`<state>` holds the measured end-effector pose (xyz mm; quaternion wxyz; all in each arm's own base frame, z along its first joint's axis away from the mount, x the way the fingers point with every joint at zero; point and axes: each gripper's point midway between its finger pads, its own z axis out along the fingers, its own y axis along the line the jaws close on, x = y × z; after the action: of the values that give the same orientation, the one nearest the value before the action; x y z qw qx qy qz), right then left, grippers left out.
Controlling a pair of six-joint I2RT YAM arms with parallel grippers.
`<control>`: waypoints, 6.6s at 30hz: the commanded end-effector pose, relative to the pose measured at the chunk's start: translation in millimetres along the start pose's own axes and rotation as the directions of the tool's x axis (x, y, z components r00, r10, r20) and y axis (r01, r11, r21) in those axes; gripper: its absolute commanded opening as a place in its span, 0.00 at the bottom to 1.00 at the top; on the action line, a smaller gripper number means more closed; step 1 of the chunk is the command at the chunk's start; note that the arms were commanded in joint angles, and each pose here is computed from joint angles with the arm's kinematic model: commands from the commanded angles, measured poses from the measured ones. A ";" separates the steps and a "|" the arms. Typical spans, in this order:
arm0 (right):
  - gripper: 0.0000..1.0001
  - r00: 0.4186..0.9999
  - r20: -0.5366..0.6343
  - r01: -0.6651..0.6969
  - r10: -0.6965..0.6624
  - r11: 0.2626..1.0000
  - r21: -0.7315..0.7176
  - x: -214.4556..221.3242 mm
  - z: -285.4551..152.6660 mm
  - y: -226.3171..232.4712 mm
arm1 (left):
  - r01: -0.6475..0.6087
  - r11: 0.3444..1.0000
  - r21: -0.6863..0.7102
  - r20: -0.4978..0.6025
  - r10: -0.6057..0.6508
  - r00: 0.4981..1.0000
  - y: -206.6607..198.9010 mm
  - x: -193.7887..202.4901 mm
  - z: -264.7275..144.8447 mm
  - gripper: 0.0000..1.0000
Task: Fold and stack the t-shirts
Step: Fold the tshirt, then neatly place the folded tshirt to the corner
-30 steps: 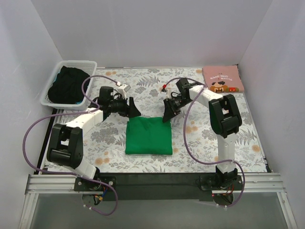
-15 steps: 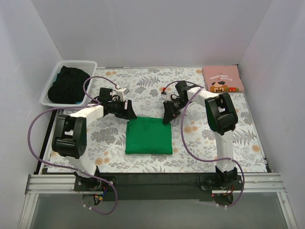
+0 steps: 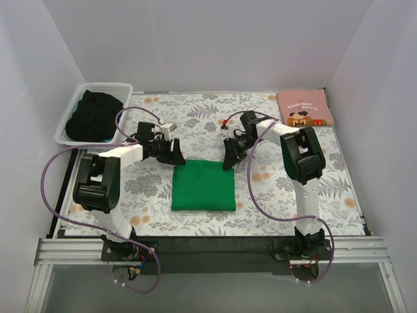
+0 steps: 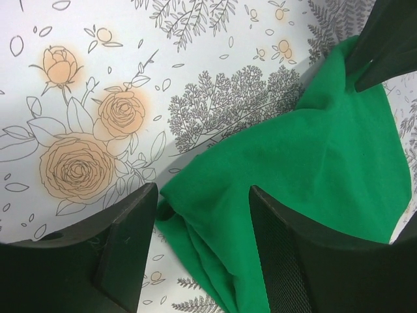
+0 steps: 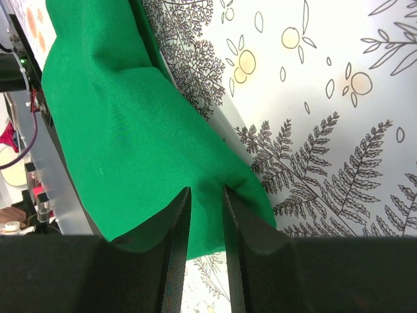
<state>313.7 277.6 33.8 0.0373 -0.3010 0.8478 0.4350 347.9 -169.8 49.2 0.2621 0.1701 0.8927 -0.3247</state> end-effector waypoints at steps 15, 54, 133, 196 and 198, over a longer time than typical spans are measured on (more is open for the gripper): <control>0.30 1.000 -0.014 0.029 -0.028 0.995 0.091 7.3 -0.1 -17.1 | -0.018 1.000 -0.006 0.100 0.018 0.995 -13.0 -21.8 -25.9 0.00; 0.98 0.971 0.224 -0.005 0.078 0.950 -0.313 -52.1 -33.0 95.6 | 0.322 0.820 0.473 0.098 -0.412 0.906 -112.0 -35.1 -26.3 0.95; 0.98 0.909 0.112 -0.348 0.401 0.879 -0.327 69.5 -4.9 47.5 | 0.527 0.786 0.324 -0.239 -0.471 0.849 -88.5 78.3 -3.6 0.98; 0.98 0.704 0.557 -0.474 0.441 0.876 -0.095 56.8 -89.8 -2.2 | -0.845 0.534 0.029 0.031 0.844 0.535 -232.7 28.5 108.8 0.00; 0.98 0.716 0.545 -0.462 0.436 0.881 -0.098 55.1 -82.4 2.8 | -0.840 0.543 0.025 0.037 0.839 0.543 -232.9 24.7 108.0 0.00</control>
<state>271.4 176.0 54.7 0.1578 0.0755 0.8690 0.4629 250.1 -396.2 36.8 0.3518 0.6001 0.7033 -0.1465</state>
